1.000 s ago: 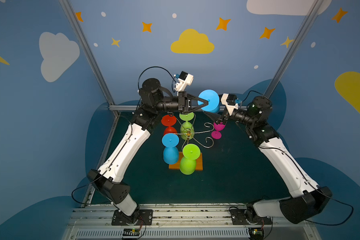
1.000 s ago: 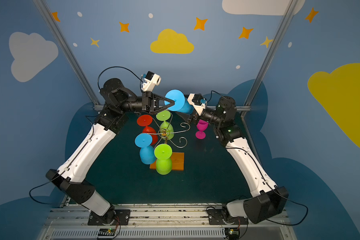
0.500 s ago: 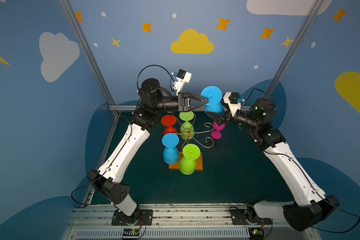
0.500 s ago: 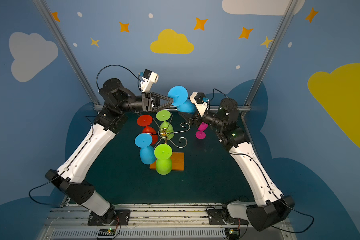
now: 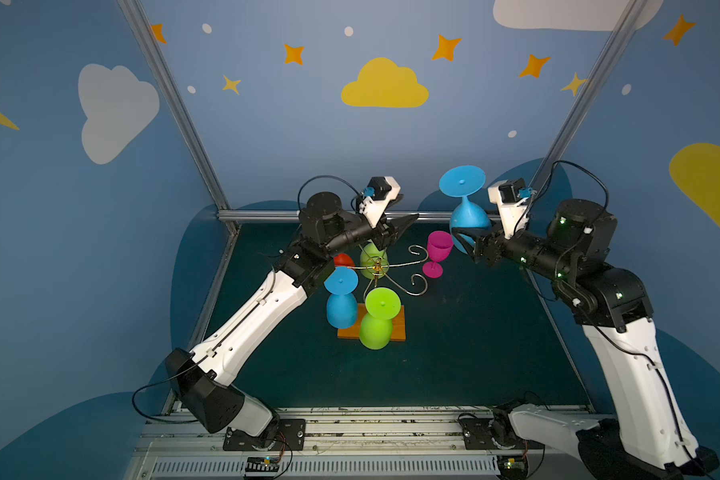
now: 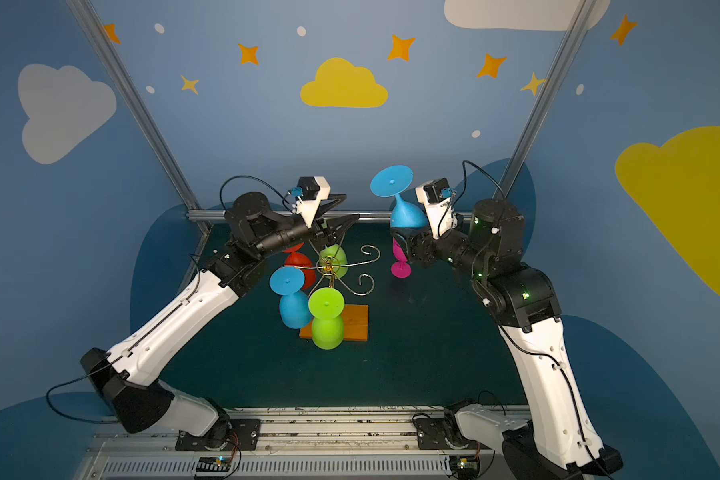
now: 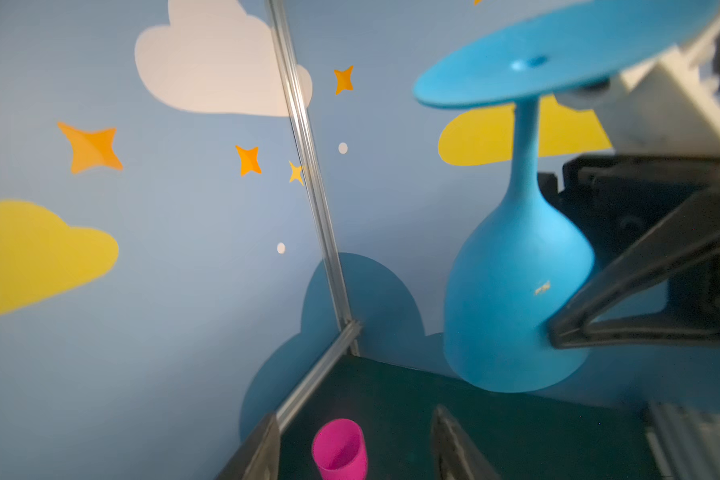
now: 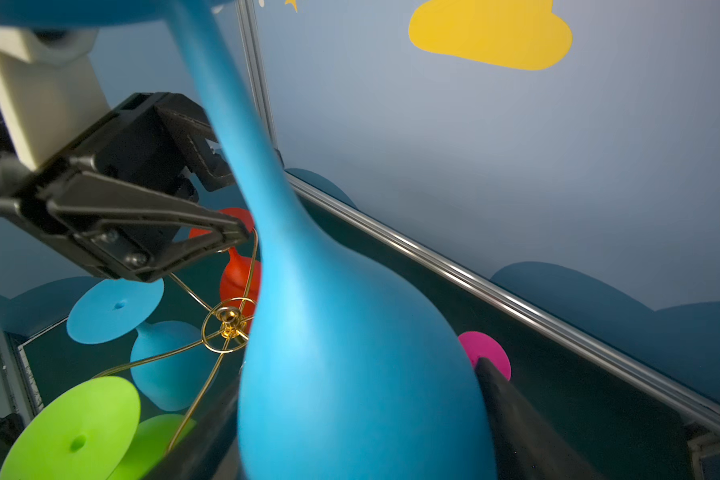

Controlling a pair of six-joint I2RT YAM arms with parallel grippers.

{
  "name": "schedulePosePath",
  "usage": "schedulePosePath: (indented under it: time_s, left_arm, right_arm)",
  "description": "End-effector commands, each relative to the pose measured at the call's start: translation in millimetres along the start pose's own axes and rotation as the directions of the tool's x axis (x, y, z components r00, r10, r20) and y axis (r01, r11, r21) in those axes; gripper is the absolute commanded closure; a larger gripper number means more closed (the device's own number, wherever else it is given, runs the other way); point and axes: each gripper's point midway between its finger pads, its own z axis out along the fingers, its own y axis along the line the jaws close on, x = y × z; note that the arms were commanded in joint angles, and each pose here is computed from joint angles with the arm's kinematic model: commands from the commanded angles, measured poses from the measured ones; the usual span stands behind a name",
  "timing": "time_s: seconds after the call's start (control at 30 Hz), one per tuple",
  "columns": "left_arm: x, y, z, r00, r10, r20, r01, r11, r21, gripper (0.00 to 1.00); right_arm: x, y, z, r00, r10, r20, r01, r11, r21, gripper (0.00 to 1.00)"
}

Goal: Take the wine glass off the wine glass rack

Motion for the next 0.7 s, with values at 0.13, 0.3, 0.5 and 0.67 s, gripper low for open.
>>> schedulePosePath:
  time_s: [0.13, 0.3, 0.5, 0.67]
  left_arm:
    - [-43, 21, -5, 0.921, 0.37, 0.126, -0.338, 0.916, -0.217, 0.55]
    - [-48, 11, -7, 0.908, 0.387, 0.157, -0.359, 0.916, -0.18, 0.57]
    - [-42, -4, -5, 0.905, 0.388, 0.173, -0.375, 0.921, -0.104, 0.53]
    - [-38, -9, -3, 0.903, 0.394, 0.171, -0.384, 0.919, -0.087, 0.51]
  right_arm:
    - [29, -3, 0, 0.981, 0.089, -0.172, -0.084, 0.996, 0.037, 0.75]
    - [31, 0, 8, 0.975, 0.093, -0.2, -0.092, 0.996, 0.017, 0.76]
    - [29, 4, 19, 0.973, 0.089, -0.213, -0.094, 0.996, -0.011, 0.78]
    - [27, 8, 27, 0.972, 0.089, -0.217, -0.099, 0.994, -0.035, 0.78]
